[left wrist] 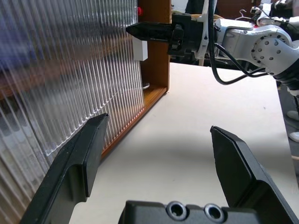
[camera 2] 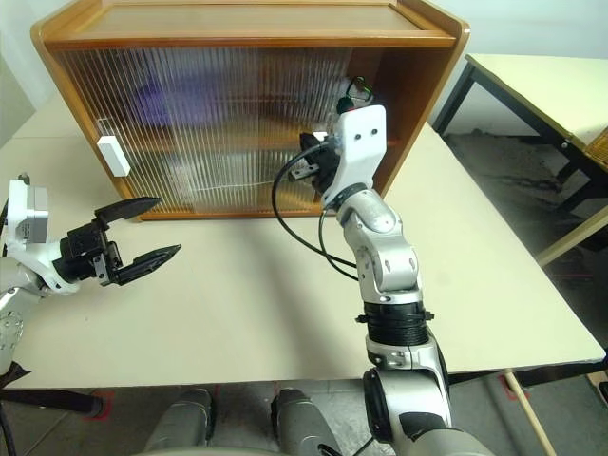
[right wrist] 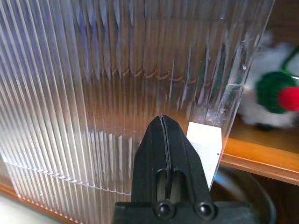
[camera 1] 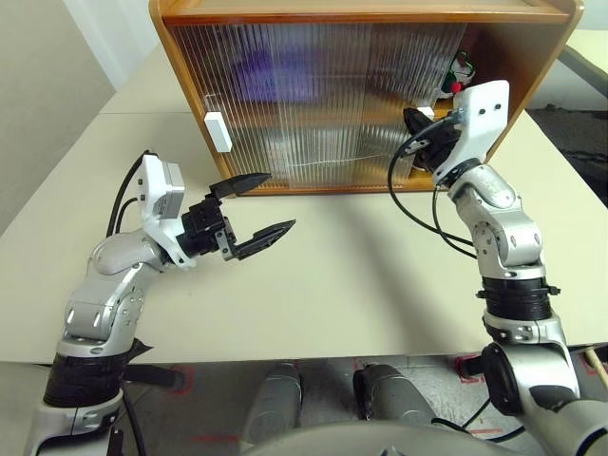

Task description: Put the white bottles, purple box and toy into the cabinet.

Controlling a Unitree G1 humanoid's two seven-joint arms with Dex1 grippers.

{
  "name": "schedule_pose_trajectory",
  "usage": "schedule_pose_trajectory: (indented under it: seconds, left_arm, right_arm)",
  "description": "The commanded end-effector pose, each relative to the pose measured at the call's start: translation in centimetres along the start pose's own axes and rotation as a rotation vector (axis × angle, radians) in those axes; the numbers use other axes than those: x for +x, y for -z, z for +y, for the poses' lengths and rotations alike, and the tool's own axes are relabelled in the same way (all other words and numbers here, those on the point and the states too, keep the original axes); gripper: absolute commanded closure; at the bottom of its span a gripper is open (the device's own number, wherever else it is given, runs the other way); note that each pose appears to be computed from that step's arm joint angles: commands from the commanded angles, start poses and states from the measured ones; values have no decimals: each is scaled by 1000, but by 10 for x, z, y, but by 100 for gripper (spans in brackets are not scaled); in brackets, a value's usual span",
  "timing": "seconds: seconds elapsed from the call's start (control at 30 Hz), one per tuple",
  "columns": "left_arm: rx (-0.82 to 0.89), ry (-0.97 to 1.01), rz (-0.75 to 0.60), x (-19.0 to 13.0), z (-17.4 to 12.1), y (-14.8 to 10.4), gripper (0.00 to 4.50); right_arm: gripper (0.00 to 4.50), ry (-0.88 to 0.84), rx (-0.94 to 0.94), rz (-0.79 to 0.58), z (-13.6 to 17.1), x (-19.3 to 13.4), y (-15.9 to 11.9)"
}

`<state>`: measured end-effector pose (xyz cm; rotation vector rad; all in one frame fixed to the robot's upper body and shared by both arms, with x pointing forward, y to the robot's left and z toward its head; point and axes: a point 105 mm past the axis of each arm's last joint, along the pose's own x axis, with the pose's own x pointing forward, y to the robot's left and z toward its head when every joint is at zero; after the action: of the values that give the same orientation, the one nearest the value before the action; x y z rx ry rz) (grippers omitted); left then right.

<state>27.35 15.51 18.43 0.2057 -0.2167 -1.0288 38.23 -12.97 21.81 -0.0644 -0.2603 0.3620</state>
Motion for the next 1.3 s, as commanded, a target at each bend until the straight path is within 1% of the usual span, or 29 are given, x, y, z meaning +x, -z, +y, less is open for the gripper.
schedule_pose_trajectory:
  seconds: [0.03, 0.37, 0.63, 1.3]
  left_arm:
    - [4, 9, 5, 1, -1, 1, 0]
    - [-5, 9, 2, 3, -3, 3, 0]
    - [-10, 15, 1, 4, -3, 3, 0]
    - [-7, 17, 7, 2, -2, 3, 0]
  right_arm:
    - [448, 43, -15, 11, -12, -6, 3]
    - [448, 125, -64, 43, -41, -19, 12]
    - [448, 178, -110, 46, -66, -22, 10]
    - [448, 290, -201, 65, -113, -38, 6]
